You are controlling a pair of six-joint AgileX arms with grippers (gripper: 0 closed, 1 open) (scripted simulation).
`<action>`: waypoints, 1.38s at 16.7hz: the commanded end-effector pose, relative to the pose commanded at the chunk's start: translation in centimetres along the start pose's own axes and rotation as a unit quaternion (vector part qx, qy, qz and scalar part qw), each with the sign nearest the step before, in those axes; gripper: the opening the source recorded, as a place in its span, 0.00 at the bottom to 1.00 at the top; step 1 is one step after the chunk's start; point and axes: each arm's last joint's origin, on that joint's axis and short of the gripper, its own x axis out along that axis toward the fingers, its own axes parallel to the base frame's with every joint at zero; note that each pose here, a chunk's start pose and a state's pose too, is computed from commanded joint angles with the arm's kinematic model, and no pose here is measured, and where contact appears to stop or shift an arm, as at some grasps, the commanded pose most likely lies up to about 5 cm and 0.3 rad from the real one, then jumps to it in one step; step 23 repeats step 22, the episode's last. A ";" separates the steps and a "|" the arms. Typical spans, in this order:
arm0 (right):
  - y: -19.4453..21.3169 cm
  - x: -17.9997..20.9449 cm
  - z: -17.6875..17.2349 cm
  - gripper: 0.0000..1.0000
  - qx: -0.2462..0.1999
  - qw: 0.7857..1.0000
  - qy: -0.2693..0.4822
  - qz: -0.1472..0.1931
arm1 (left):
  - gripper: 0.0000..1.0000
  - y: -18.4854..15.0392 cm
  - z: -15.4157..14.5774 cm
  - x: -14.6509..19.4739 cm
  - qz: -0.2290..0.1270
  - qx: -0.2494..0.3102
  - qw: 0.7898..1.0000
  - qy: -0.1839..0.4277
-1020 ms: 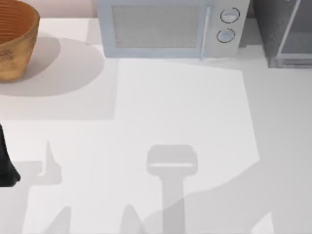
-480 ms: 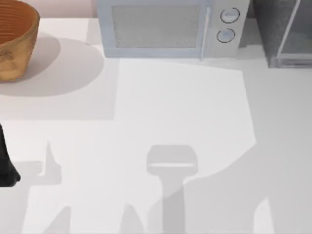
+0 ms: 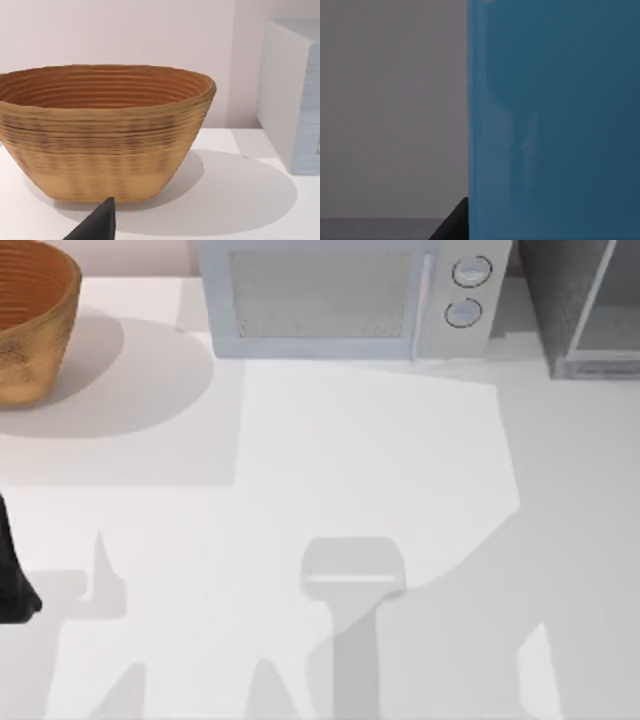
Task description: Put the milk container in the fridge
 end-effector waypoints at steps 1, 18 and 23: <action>0.0 0.0 0.0 0.00 0.000 1.000 0.000 0.000 | 1.00 0.0 0.0 0.0 0.000 0.000 1.000 0.000; 0.0 0.0 0.0 1.00 0.000 1.000 0.000 0.000 | 1.00 0.0 0.0 0.0 0.000 0.000 1.000 0.000; 0.0 0.0 0.0 1.00 0.000 1.000 0.000 0.000 | 1.00 0.0 0.0 0.0 0.000 0.000 1.000 0.000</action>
